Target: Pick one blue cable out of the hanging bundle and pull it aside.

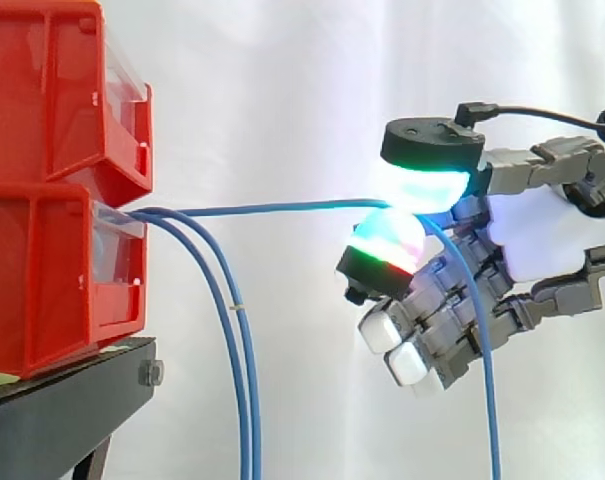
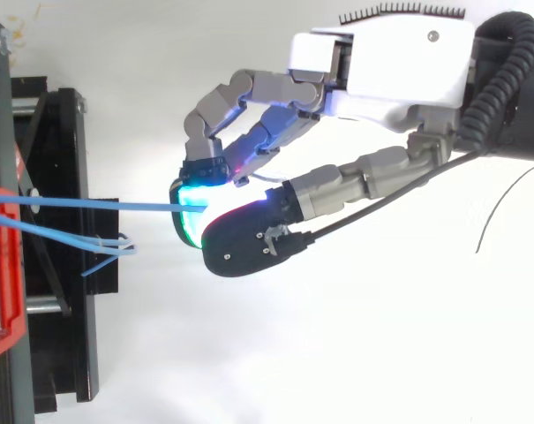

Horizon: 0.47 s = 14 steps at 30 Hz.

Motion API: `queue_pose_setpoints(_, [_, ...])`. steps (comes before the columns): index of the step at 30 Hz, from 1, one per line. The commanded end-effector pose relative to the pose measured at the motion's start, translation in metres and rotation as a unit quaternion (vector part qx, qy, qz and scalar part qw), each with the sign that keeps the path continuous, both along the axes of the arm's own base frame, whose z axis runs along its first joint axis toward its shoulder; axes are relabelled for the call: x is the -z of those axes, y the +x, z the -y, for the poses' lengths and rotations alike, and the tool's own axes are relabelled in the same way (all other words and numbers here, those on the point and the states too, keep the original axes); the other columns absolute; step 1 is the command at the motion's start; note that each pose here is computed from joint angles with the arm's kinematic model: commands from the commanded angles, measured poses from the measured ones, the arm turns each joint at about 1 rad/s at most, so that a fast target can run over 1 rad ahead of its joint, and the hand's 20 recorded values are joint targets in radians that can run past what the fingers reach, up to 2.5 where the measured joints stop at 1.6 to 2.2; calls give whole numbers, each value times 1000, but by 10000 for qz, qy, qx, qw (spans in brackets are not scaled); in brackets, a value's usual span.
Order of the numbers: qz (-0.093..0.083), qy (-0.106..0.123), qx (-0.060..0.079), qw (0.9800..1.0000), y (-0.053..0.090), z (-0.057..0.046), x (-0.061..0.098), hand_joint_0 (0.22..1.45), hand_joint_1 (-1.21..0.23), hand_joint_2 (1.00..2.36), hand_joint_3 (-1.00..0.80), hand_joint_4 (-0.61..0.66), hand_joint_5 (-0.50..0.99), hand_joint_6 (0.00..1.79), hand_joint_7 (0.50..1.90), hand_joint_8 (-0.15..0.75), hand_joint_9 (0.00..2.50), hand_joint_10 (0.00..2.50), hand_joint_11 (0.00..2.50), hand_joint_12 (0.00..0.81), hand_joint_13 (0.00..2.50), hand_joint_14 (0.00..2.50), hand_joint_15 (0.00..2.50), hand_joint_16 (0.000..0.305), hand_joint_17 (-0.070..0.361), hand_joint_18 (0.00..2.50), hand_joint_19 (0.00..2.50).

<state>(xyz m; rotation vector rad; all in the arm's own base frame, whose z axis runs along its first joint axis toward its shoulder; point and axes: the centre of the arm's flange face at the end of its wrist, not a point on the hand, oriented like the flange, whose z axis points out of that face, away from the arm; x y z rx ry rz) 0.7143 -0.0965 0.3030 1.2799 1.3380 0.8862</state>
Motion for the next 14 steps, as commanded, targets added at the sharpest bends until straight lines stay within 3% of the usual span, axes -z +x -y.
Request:
queue_pose_setpoints(1, [2, 0, 0, 10000, 0, 0, 0, 618, -869, 1014, -19, -25, -102, 908, 1151, 277, 945, 10, 332, 341, 758, 18, 473, 40, 90, 520, 466])
queue_pose_setpoints(14, [10, 1, 0, 10000, 0, 0, -1, 616, -869, 1014, -14, -25, -102, 908, 1150, 280, 986, 11, 367, 349, 786, 17, 490, 42, 95, 567, 496])
